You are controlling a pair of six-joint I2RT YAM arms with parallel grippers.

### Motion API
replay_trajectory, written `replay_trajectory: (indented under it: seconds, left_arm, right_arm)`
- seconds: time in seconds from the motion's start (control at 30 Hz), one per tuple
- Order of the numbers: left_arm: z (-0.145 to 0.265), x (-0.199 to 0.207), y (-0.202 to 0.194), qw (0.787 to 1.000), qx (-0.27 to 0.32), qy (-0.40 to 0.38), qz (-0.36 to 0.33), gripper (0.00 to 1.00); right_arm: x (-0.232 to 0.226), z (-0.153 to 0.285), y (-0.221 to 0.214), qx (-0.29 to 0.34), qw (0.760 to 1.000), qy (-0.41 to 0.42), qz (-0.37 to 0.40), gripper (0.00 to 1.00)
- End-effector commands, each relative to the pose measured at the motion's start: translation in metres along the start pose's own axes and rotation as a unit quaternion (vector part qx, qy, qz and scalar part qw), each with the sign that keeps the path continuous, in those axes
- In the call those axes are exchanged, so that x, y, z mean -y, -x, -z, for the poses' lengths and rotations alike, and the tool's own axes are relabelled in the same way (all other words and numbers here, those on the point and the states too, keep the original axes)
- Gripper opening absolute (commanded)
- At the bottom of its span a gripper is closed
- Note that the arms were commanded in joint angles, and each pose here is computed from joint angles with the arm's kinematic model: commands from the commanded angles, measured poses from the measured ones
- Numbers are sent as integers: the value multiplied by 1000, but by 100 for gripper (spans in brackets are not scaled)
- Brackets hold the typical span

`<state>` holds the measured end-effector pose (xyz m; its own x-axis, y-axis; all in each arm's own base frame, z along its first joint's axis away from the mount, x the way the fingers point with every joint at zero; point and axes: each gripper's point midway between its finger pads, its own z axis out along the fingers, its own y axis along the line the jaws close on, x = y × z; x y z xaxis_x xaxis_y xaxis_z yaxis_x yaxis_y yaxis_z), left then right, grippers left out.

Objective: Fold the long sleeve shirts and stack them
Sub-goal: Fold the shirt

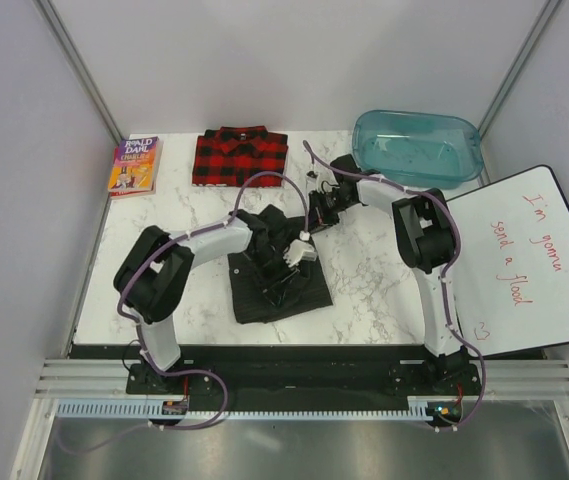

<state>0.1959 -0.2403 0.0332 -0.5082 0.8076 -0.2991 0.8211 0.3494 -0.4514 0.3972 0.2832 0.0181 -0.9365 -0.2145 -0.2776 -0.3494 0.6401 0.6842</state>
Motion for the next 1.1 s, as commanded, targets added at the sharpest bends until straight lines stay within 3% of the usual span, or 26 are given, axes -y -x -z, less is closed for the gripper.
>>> replay_trajectory:
  seconds: [0.0, 0.03, 0.07, 0.17, 0.23, 0.37, 0.43, 0.63, 0.7, 0.73, 0.77, 0.87, 1.07]
  left_arm:
    - [-7, 29, 25, 997, 38, -65, 9, 39]
    - [-1, 33, 34, 996, 52, -72, 4, 43]
    - [13, 47, 43, 993, 78, -90, -12, 51]
    - [52, 53, 65, 986, 143, -83, -34, 64]
    - [86, 44, 79, 979, 193, -54, -21, 70]
    - [127, -45, 68, 970, 230, 41, 65, 73]
    - [125, -84, 60, 972, 203, 89, 74, 73]
    - [93, -142, 23, 980, 98, 147, 90, 58]
    - [82, -140, 10, 982, 78, 138, 104, 50]
    - [78, -133, 5, 984, 72, 124, 106, 48]
    - [74, -126, 1, 986, 68, 113, 106, 44]
    - [56, -95, -19, 989, 53, 65, 121, 36]
    - [31, -3, -43, 996, 14, -14, 84, 31]
  right_arm:
    - [9, -2, 19, 6, 994, -13, 108, 6]
    - [4, -2, 21, 4, 989, 0, 149, 9]
    - [-6, 2, 24, 1, 985, 8, 172, 19]
    - [-19, 17, 47, 16, 975, -2, 221, 42]
    - [-23, 31, 39, -8, 977, -12, 214, 48]
    - [-26, 44, 0, -52, 985, -20, 163, 59]
    - [-31, 49, -14, -60, 987, -20, 147, 59]
    - [-18, 50, -61, -114, 988, -37, 98, 50]
    - [-12, 49, -73, -130, 986, -46, 98, 39]
    - [-10, 46, -76, -136, 984, -51, 100, 34]
    - [-4, 40, -75, -137, 984, -58, 101, 21]
    - [16, 25, -62, -136, 981, -92, 107, 0]
    - [19, 11, 5, -86, 972, -115, 183, 0]
